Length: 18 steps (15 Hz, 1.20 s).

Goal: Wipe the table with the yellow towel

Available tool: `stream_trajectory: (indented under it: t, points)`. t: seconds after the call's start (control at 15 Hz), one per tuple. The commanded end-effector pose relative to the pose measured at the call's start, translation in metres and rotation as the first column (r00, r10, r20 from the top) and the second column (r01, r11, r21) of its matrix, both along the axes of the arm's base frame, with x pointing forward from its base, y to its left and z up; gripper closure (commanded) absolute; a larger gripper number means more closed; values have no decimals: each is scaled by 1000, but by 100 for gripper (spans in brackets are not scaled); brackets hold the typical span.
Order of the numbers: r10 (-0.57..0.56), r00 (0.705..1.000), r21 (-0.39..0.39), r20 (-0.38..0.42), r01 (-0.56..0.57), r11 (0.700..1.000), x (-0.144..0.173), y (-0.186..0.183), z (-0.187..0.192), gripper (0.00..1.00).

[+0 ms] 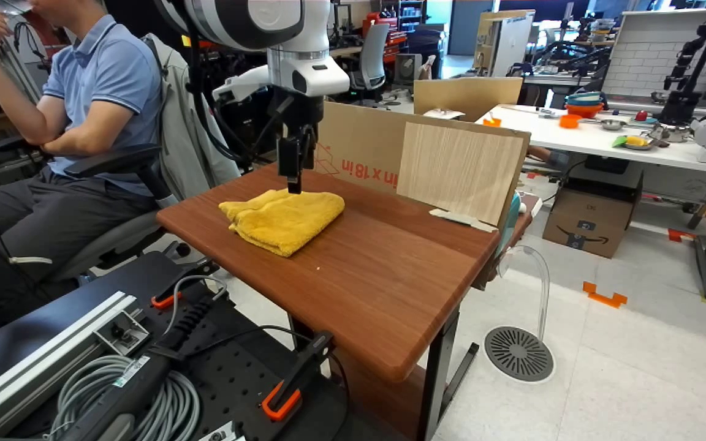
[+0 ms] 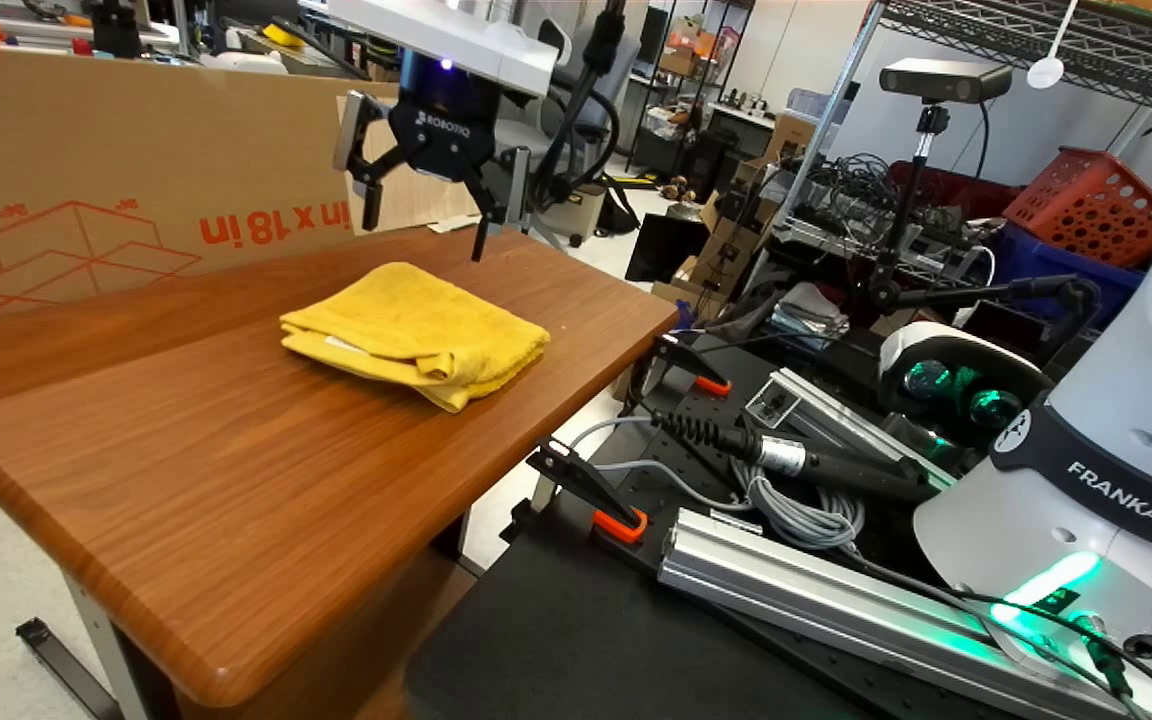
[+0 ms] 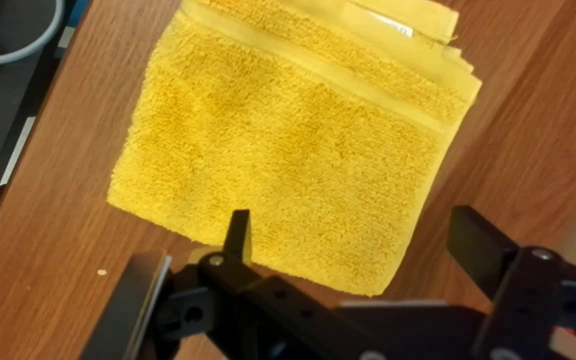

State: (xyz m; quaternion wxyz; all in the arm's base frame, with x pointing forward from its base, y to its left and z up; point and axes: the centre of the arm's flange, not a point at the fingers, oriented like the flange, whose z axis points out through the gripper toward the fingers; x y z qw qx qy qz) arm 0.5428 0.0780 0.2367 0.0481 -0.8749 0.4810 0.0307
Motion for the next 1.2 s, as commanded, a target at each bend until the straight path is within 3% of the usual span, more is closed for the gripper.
stream_trajectory:
  t: [0.0,0.6,0.87,1.13]
  points:
    - [-41,999,-65,-20,39,997,2,0,-26,0]
    - [-118,986,-69,-115,110,991,-7,-3,-89,0]
    - [-187,978,-73,-96,180,981,-1,-29,-89,0]
    - [-273,959,-68,-71,269,961,3,-79,-82,0]
